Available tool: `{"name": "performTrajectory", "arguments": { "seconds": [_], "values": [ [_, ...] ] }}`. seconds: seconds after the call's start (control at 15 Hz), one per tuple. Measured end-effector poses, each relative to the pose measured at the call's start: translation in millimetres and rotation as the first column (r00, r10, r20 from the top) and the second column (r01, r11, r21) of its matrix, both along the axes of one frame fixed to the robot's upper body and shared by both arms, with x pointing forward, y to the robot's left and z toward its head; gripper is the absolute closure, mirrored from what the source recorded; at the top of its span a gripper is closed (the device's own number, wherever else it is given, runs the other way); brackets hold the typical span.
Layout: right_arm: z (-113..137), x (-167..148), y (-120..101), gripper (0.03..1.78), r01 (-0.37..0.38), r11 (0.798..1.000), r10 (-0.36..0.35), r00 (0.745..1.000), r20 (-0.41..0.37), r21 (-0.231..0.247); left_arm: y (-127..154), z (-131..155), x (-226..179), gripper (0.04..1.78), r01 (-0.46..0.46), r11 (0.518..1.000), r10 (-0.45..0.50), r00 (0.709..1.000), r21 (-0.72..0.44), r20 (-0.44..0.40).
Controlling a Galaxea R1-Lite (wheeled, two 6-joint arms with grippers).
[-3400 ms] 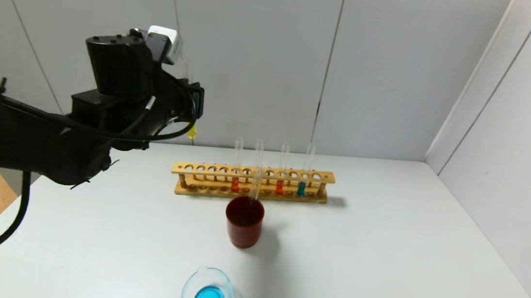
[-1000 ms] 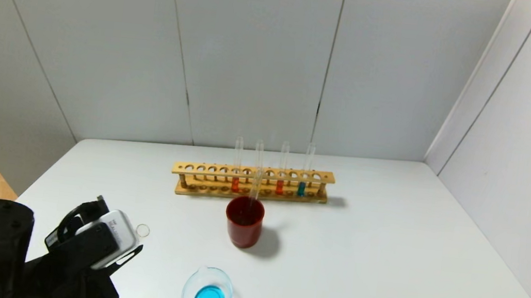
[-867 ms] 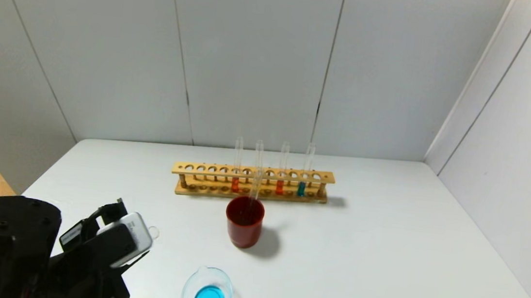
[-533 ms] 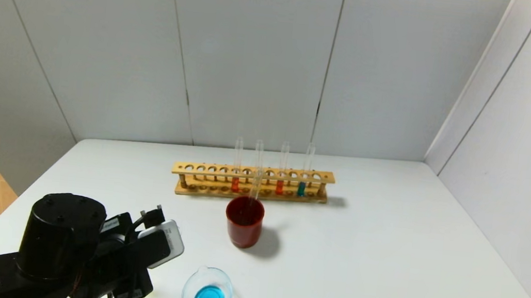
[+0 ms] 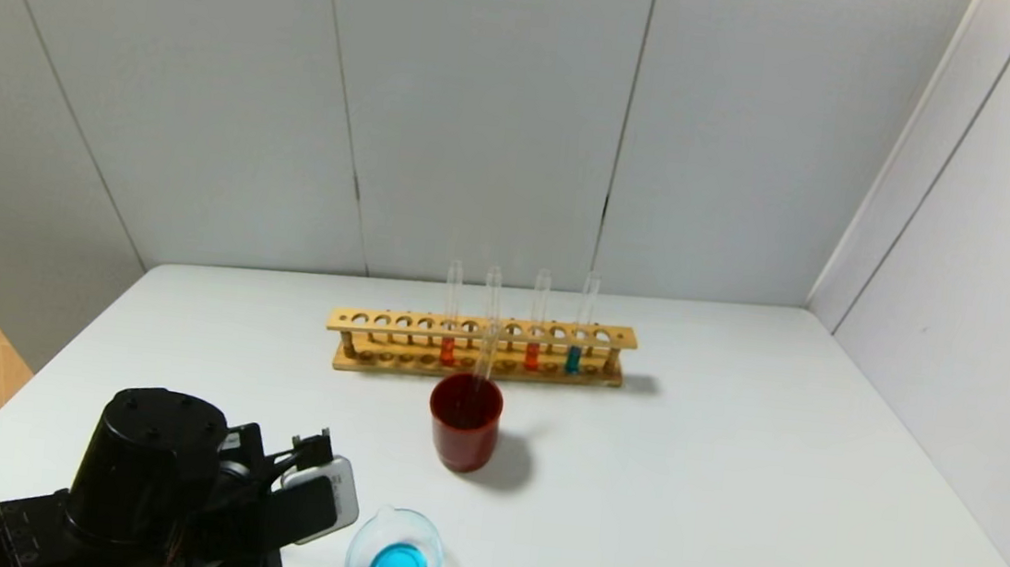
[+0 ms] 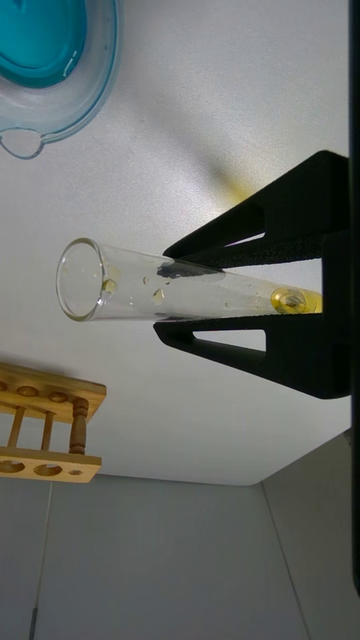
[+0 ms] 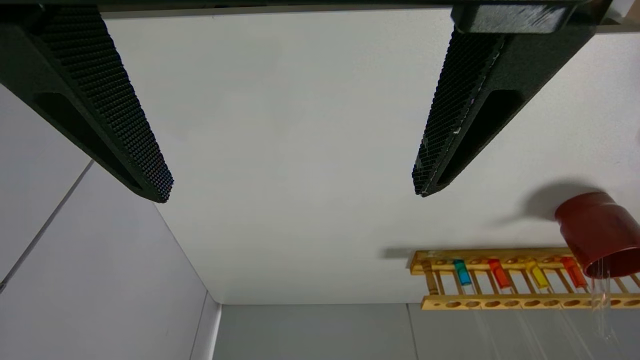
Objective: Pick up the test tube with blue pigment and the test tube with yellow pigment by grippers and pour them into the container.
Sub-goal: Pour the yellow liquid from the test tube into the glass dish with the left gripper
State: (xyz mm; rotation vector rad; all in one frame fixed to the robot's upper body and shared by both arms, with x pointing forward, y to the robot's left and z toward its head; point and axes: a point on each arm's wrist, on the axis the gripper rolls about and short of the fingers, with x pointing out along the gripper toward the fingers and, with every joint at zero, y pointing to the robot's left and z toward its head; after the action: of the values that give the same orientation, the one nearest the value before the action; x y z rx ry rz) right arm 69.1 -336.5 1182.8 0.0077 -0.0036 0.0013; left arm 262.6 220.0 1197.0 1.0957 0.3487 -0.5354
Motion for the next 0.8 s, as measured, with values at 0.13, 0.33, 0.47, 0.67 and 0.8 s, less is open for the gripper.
{"name": "performTrajectory", "arguments": {
  "seconds": [0.13, 0.33, 0.47, 0.67, 0.8],
  "values": [
    [0.0, 0.0, 0.0, 0.06, 0.0, 1.0, 0.0, 1.0, 0.0, 0.0, 1.5, -2.4, -2.2, 1.49, 0.03, 0.998, -0.031, 1.0, 0.059, 0.003],
    [0.0, 0.0, 0.0, 0.06, 0.0, 1.0, 0.0, 1.0, 0.0, 0.0, 1.6, -3.7, -3.9, 1.49, 0.075, 0.989, -0.078, 0.997, 0.129, 0.012],
    [0.0, 0.0, 0.0, 0.06, 0.0, 1.0, 0.0, 1.0, 0.0, 0.0, 0.8, -2.1, -2.8, 1.49, 0.098, 0.979, -0.106, 0.994, 0.181, 0.032],
    [0.0, 0.0, 0.0, 0.06, 0.0, 1.0, 0.0, 1.0, 0.0, 0.0, -3.2, -1.7, -4.1, 1.49, 0.054, 0.969, -0.07, 0.996, 0.241, 0.061],
    [0.0, 0.0, 0.0, 0.06, 0.0, 1.0, 0.0, 1.0, 0.0, 0.0, -5.9, -2.2, -4.6, 1.49, 0.031, 0.959, -0.055, 0.996, 0.283, 0.076]
  ]
}}
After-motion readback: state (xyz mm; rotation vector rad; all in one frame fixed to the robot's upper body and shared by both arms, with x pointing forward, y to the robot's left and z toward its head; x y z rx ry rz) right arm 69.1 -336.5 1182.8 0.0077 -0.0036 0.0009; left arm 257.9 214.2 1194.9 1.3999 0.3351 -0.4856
